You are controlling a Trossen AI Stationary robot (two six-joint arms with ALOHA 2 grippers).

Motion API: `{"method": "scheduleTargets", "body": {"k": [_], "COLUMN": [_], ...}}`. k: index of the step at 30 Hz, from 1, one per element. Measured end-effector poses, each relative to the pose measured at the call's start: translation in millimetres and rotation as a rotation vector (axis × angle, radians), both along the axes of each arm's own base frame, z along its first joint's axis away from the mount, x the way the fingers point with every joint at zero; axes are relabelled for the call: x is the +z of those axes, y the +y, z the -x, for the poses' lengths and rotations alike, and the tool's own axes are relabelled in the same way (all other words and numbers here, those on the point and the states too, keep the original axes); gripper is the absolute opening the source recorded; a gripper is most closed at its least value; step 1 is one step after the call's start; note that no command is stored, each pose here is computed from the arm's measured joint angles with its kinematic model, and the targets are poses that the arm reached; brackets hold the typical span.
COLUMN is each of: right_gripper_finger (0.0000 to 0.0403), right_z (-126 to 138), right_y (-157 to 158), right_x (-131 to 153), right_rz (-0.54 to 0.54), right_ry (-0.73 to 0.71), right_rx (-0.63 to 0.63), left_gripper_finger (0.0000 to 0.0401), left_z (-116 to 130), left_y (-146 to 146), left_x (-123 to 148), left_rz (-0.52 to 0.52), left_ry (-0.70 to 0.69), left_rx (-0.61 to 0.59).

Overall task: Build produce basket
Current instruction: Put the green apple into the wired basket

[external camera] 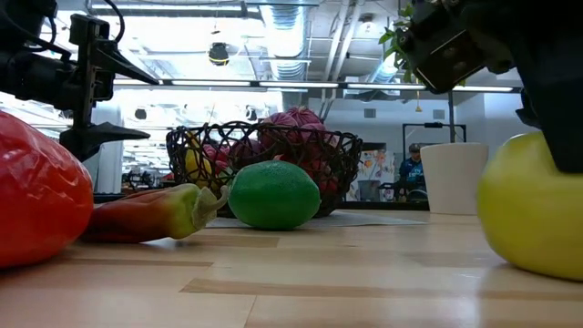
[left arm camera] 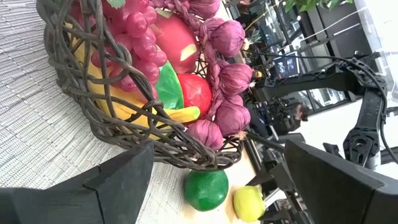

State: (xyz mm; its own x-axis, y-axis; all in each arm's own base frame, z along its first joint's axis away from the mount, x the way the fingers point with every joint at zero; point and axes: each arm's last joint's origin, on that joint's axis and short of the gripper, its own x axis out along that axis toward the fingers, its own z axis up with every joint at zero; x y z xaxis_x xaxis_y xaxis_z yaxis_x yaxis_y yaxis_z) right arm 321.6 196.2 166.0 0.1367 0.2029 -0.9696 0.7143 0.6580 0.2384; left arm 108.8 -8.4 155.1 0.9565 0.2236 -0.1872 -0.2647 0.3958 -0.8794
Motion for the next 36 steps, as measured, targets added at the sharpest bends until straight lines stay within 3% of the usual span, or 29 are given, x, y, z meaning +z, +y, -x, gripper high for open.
{"method": "scheduleTargets", "body": {"k": [9,16,20,24,32,36], "right_gripper_finger": [0.0297,0.0298,0.0302,0.0303,0.0303,0.0303], "right_z": [-2.8,-15.4,-34.7,-55.6,-100.6,-118.9], "right_y": [-16.4,-54.1,-92.5,-139.7,-236.0,-265.4], "right_x": [15.9,86.8,133.8,167.2,178.2,165.8], "right_rz": [0.012,-0.001,0.029,0.131,0.306,0.287], "right_ry": [-0.051,-0.302,-0.517,-0.648,-0.700,-0.656], "right_rx": [-0.029,-0.085,-0.092,-0.068,-0.084,-0.085], "left_gripper_finger": [0.0346,0.0346,0.0346,0.0346,0.0346,0.0346], "left_z": [0.0,-0.2,-0.2,-0.2,-0.3,-0.3], "left_y": [-0.1,-1.0,-1.3,-1.2,-2.3,-2.8], "left_x": [0.0,-0.3,-0.4,-0.4,-0.6,-0.8], "left_rz": [0.001,0.006,0.005,0.005,0.008,0.011], "left_ry": [0.000,0.003,0.005,0.005,0.009,0.011], "left_rx": [-0.003,-0.035,-0.044,-0.044,-0.079,-0.096]}}
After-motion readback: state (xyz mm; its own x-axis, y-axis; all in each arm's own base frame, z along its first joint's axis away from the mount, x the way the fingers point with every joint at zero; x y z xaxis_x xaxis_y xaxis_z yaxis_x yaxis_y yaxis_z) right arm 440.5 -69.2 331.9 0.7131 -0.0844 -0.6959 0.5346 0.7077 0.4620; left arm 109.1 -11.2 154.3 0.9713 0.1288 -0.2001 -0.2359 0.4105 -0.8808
